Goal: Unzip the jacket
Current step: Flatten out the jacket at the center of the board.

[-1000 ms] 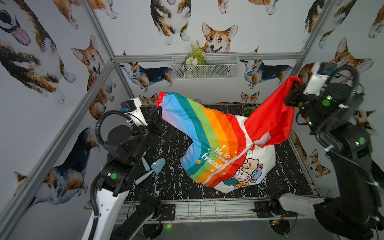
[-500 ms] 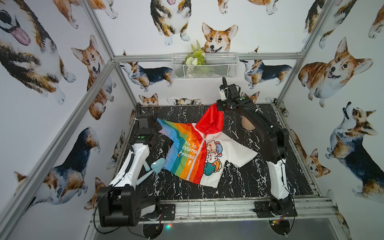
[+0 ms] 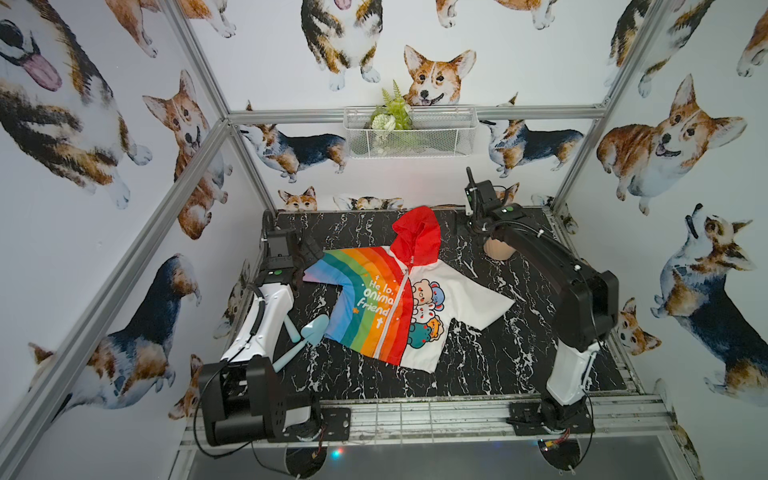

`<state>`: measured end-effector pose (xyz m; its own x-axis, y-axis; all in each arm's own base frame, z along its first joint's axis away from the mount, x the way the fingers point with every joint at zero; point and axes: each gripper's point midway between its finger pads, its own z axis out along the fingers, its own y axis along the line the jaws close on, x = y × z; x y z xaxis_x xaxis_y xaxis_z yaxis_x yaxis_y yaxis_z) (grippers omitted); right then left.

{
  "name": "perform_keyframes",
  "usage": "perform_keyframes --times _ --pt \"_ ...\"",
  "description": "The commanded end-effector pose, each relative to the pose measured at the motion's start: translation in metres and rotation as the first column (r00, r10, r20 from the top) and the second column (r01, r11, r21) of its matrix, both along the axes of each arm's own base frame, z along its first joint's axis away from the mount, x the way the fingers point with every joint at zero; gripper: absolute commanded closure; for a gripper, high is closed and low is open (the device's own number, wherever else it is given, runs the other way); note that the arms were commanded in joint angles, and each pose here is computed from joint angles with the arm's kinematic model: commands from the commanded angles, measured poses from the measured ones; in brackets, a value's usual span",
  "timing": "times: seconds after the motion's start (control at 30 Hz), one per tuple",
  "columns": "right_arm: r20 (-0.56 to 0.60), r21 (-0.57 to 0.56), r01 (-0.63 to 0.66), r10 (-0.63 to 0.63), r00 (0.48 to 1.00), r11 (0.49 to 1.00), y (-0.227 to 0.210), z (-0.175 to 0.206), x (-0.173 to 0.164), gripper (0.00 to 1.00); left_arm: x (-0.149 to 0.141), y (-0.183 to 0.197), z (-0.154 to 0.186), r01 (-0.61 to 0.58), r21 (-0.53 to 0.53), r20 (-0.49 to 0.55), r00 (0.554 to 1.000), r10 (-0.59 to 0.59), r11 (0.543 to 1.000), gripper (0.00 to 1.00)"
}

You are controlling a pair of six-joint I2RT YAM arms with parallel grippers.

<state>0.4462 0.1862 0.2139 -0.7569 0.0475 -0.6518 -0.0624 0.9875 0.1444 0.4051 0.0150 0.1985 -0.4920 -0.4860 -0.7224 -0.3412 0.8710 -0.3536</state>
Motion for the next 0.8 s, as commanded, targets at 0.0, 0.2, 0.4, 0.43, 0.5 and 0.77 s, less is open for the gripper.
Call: perform_keyframes --times 0.0,0.2,0.4,0.43,0.5,0.77 --pt "0.020 0.062 0.155 -0.156 0.988 0.986 -0.040 -0.010 -0.045 0.18 0.002 -0.094 0.007 0.326 0.026 0.052 0.943 -0.327 0.945 0.00" --pt "-0.100 0.136 0.357 -0.346 0.933 0.924 -0.121 -0.062 -0.130 0.22 -0.032 -0.233 -0.018 0.663 0.026 0.063 0.746 -0.663 0.748 0.00" --pt "-0.173 0.301 0.405 -0.368 0.914 0.864 -0.141 -0.093 -0.168 0.24 -0.062 -0.330 -0.054 0.825 -0.007 0.024 0.565 -0.824 0.565 0.00" --pt "-0.204 0.351 0.401 -0.349 0.915 0.846 -0.138 -0.099 -0.169 0.24 -0.067 -0.347 -0.059 0.846 -0.030 0.031 0.534 -0.845 0.533 0.00" --pt "-0.245 0.425 0.390 -0.311 0.918 0.817 -0.133 -0.106 -0.168 0.25 -0.072 -0.369 -0.078 0.869 -0.066 0.016 0.492 -0.870 0.490 0.00" --pt "-0.363 0.463 0.403 -0.246 0.899 0.789 -0.119 -0.139 -0.157 0.32 -0.082 -0.420 -0.107 0.910 -0.146 0.008 0.394 -0.919 0.389 0.00"
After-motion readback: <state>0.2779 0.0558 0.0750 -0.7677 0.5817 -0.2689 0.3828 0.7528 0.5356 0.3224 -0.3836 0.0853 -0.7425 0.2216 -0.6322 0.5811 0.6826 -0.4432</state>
